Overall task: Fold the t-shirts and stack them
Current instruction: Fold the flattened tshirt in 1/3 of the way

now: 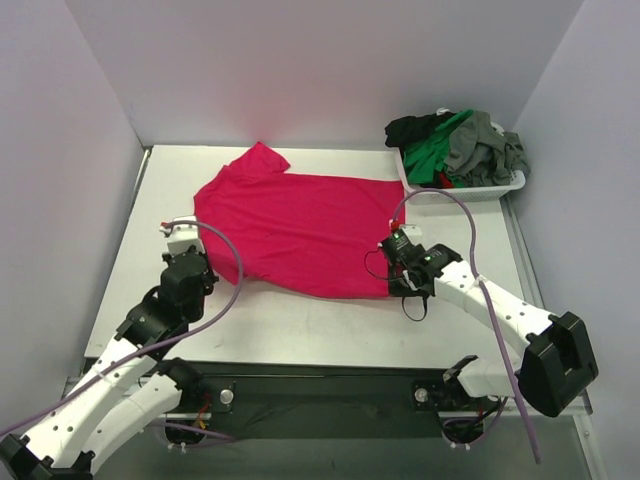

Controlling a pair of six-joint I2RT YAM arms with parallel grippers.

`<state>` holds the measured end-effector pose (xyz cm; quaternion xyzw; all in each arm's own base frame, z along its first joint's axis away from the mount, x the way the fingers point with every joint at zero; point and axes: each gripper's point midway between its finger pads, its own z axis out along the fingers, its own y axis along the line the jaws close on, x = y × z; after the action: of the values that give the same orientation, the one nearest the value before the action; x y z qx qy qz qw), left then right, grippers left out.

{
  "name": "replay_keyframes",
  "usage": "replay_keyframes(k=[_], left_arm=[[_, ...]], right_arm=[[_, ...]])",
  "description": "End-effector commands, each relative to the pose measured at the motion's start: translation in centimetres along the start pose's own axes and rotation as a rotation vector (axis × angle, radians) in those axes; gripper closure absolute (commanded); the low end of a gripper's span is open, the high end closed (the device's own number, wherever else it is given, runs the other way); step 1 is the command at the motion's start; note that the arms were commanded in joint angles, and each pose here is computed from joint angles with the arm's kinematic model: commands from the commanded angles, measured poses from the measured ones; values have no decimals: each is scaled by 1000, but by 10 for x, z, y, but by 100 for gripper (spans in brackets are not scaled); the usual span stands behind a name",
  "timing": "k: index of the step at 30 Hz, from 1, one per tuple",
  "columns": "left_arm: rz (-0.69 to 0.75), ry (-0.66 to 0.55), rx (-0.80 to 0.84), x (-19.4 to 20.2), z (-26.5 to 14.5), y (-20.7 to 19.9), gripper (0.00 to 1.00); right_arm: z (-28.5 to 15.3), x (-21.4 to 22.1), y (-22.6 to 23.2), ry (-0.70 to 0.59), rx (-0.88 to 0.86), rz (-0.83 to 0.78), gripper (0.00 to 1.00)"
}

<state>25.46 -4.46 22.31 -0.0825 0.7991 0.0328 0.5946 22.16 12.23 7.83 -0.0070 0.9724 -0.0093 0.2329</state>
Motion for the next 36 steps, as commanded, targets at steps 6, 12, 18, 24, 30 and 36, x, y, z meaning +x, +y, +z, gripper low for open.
replay_keyframes(k=[6,12,18,24,30,36], left_arm=[[11,-43,-40,-20,10,-6,100],[9,-41,-36,-33,40,-10,100],[-3,-41,46,-43,70,-19,100],[6,-31,106,-52,104,-32,100],[-5,-13,98,-58,144,-32,100],[-11,-3,100,-61,176,-36,100]], right_arm=[[-6,-23,-12,-36,69,14,100],[2,-58,-15,-29,89,35,100],[19,-87,-14,8,64,60,100],[42,-116,-13,48,40,78,100],[60,-140,-15,65,16,99,100],[69,-157,-29,71,12,135,100]])
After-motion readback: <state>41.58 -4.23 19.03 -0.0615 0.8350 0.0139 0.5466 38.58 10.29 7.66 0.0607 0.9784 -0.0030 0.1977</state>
